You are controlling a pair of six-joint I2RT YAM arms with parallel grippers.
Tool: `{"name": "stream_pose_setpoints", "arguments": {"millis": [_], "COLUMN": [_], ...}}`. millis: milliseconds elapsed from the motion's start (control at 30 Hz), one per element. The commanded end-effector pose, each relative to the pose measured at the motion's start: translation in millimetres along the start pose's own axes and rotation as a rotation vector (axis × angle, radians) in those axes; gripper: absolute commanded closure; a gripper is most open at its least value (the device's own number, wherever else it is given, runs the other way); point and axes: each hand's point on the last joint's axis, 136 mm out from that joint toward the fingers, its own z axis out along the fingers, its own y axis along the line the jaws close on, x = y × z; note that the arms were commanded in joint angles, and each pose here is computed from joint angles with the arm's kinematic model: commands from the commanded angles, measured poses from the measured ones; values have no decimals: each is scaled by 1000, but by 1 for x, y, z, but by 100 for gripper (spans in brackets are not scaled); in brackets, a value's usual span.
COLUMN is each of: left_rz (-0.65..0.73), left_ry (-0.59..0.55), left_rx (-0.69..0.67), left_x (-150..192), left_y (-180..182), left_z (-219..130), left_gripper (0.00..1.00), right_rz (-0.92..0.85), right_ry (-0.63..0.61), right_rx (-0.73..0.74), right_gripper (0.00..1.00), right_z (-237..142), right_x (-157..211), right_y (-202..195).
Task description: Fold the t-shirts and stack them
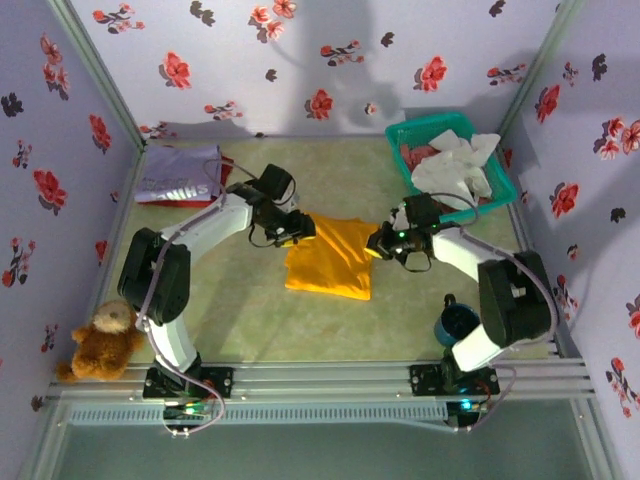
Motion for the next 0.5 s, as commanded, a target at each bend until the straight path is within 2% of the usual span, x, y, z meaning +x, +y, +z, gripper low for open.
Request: {"name": "stream_pose_setpoints", "arguments": {"millis": [0, 133, 233, 400, 467], "left_rz": [35, 44, 51, 67, 79], "left_ry": [36, 54, 70, 109, 104], "left_rx": [-73, -100, -116, -138, -156], "left_x": [5, 4, 3, 0, -3], "left_y": [23, 34, 40, 50, 53], "left_z": [7, 15, 20, 31, 33], "left_gripper": [47, 45, 44, 42, 36], "right_rz": [24, 20, -11, -81, -107], "right_ry": [16, 52, 58, 41, 30], "right_rx": [28, 144, 246, 206, 176], "right_gripper": [94, 95, 95, 93, 93], "right_z": [16, 26, 19, -2, -14], "right_x": [-3, -3, -2, -4, -3], "right_y": [-15, -41, -55, -25, -8]}}
